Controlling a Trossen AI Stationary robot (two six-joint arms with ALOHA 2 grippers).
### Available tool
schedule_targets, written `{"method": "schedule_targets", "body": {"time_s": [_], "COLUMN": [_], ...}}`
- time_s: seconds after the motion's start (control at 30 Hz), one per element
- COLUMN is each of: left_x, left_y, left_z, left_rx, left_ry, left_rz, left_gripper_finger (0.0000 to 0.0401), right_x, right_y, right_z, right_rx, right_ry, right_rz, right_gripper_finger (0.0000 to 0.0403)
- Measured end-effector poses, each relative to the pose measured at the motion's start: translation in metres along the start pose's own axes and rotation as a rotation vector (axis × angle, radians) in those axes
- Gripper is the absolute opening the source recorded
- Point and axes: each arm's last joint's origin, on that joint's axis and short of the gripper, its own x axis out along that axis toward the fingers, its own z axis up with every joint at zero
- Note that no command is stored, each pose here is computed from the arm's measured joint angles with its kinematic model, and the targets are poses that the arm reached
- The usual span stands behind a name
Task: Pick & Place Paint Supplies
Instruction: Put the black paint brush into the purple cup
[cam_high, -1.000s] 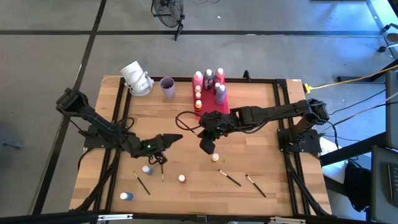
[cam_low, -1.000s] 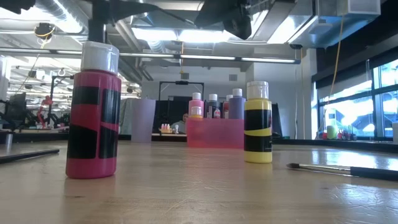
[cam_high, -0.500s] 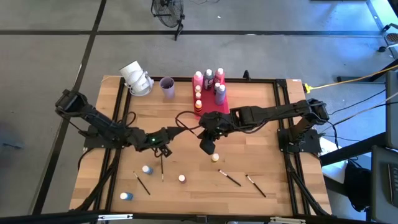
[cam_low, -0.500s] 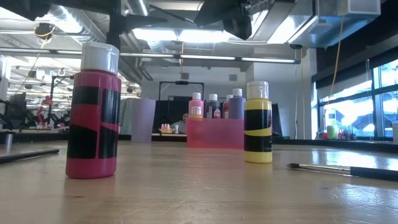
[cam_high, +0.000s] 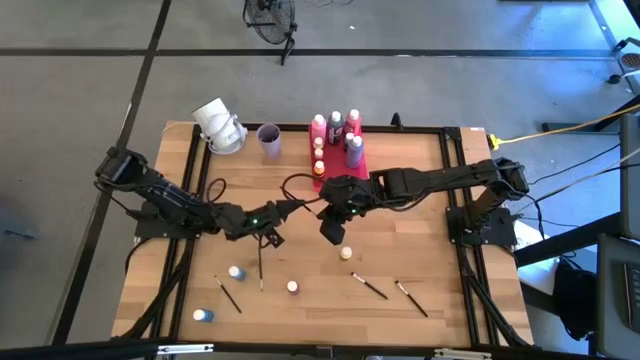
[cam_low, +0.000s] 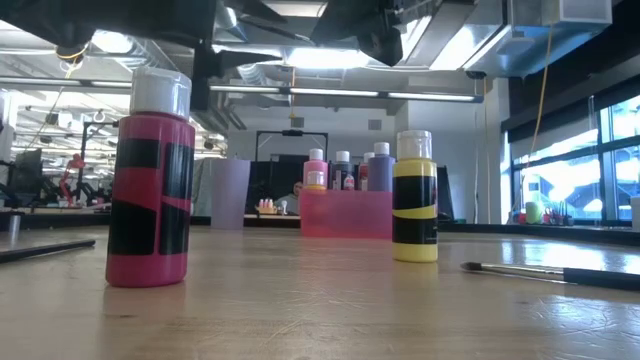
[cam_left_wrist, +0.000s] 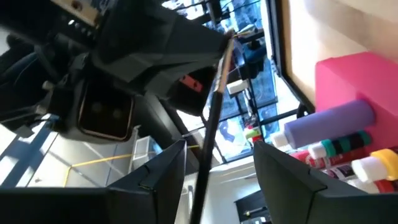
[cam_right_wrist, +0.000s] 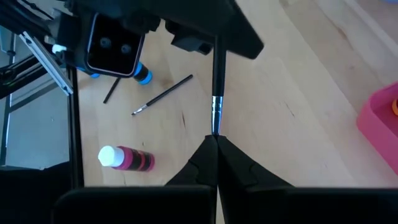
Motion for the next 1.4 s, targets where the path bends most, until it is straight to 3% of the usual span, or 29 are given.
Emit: {"method": "schedule_targets", "body": {"time_s": [0.27, 0.7, 0.97, 1.13, 1.23, 1.4], "left_x": [0.003, 0.002, -0.004, -0.004, -0.004, -0.004], "left_y": [0.003, 0.002, 0.004, 0.004, 0.006, 0.014], "left_z": [-0.001, 0.0, 0.005, 0.004, 0.003, -0.003], "left_rx": [-0.027, -0.047, -0.065, -0.11, -0.21, -0.476], "left_ry": [0.012, 0.024, 0.041, 0.076, 0.101, 0.201], "left_rz": [0.009, -0.009, -0.014, -0.024, -0.016, 0.008], "left_gripper_finger": [0.0162, 0.0019, 0.0014, 0.0014, 0.0014, 0.0013], "right_x": [0.0, -0.001, -0.001, -0.001, 0.0, 0.0], "right_y": [-0.001, -0.001, -0.001, -0.003, -0.003, 0.001], "right_z": [0.0, -0.001, 0.0, -0.002, -0.004, -0.006], "right_rx": [-0.01, -0.015, -0.071, -0.172, -0.175, -0.184], "right_ry": [0.003, 0.009, 0.004, 0.028, 0.039, 0.027], "right_rz": [-0.003, -0.007, -0.002, -0.02, -0.025, -0.045], "right_gripper_finger": [0.0, 0.0, 0.0003, 0.003, 0.0059, 0.0126]}}
